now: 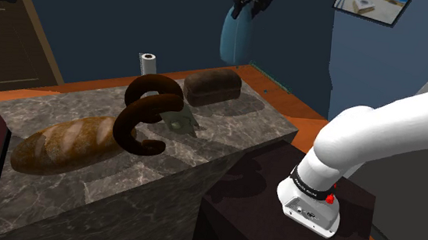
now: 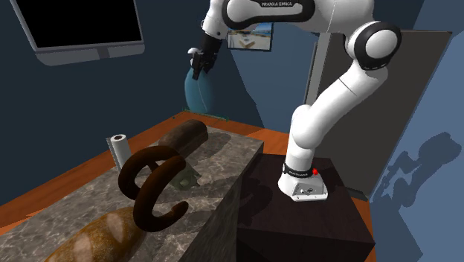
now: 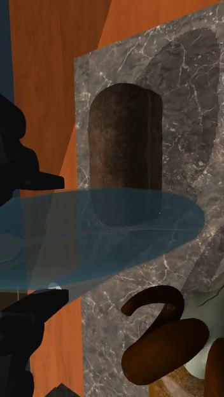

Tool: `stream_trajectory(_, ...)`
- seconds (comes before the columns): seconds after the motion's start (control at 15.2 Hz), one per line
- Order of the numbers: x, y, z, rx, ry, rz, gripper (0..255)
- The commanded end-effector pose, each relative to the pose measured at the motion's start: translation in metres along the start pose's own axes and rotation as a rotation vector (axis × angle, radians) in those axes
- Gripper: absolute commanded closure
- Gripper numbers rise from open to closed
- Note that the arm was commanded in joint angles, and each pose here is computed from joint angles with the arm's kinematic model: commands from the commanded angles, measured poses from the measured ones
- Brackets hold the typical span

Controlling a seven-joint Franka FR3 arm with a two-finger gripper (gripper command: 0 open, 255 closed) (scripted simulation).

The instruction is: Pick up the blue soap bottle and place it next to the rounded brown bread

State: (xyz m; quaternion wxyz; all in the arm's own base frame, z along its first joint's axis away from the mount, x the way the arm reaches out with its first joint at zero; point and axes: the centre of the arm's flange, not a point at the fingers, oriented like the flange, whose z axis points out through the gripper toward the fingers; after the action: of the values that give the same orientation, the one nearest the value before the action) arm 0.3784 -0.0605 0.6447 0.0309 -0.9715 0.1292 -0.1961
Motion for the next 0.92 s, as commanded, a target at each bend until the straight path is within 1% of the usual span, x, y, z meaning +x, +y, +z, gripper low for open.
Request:
stream_trajectory(0.0,0.013,-0.016,0.015,0.001,0.002,0.001,255)
stream_trajectory(0.86,0.085,-0.126,0.125,0.001,0.002,0.001,255)
